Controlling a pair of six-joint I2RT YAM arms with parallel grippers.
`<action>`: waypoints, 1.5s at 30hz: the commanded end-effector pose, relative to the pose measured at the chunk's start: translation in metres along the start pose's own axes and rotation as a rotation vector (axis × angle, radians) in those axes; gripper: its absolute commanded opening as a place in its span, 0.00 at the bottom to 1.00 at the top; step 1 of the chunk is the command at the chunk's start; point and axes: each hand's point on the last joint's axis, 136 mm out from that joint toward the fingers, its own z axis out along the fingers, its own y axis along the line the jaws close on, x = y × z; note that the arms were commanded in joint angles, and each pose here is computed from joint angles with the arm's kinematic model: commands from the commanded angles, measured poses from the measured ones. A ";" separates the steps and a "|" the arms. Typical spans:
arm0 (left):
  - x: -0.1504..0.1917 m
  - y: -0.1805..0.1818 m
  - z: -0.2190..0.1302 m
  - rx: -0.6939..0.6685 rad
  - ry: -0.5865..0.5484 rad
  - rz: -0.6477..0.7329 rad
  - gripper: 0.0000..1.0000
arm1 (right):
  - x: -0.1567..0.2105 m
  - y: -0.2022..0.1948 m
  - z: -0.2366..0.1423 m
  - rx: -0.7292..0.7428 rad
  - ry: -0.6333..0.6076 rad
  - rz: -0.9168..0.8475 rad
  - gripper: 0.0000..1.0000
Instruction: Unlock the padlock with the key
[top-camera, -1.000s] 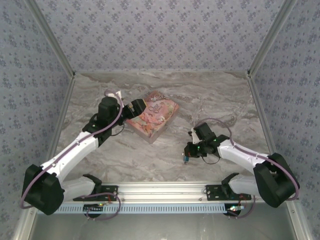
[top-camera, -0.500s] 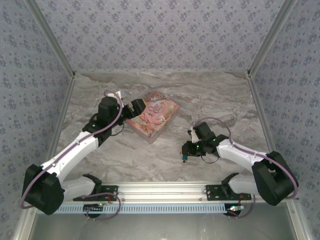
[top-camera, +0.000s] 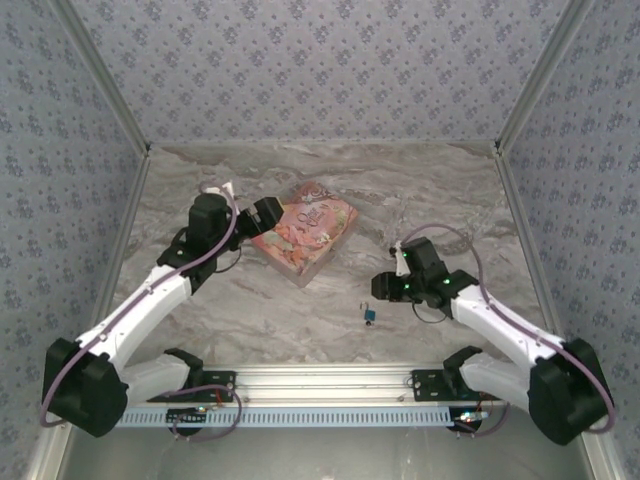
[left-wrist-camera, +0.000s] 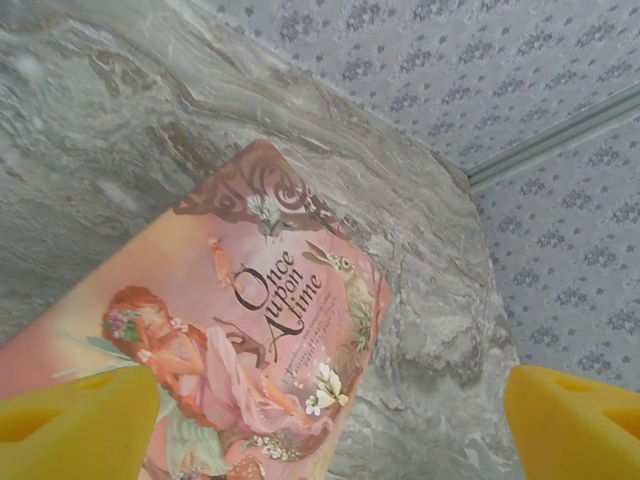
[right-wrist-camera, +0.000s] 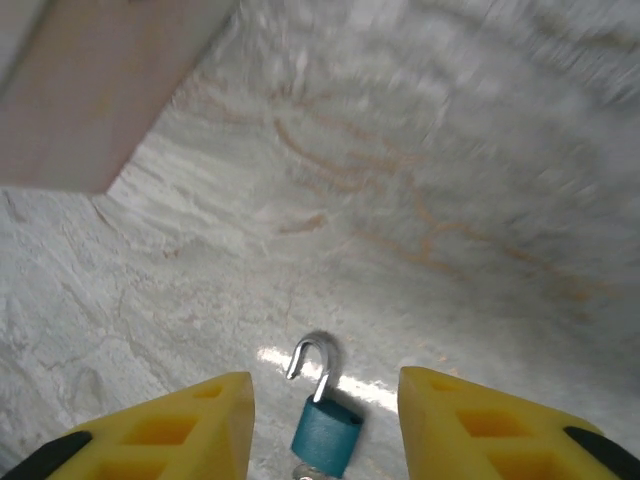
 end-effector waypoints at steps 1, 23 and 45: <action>-0.011 0.009 -0.015 -0.051 -0.052 0.047 0.89 | -0.023 -0.010 -0.030 0.088 -0.129 -0.070 0.49; -0.054 0.091 -0.058 -0.501 -0.323 0.458 0.96 | -0.098 -0.127 -0.109 0.627 -0.857 -0.190 1.00; -0.031 0.161 -0.034 -0.613 -0.237 0.617 0.98 | -0.135 -0.165 -0.052 0.475 -0.825 -0.246 1.00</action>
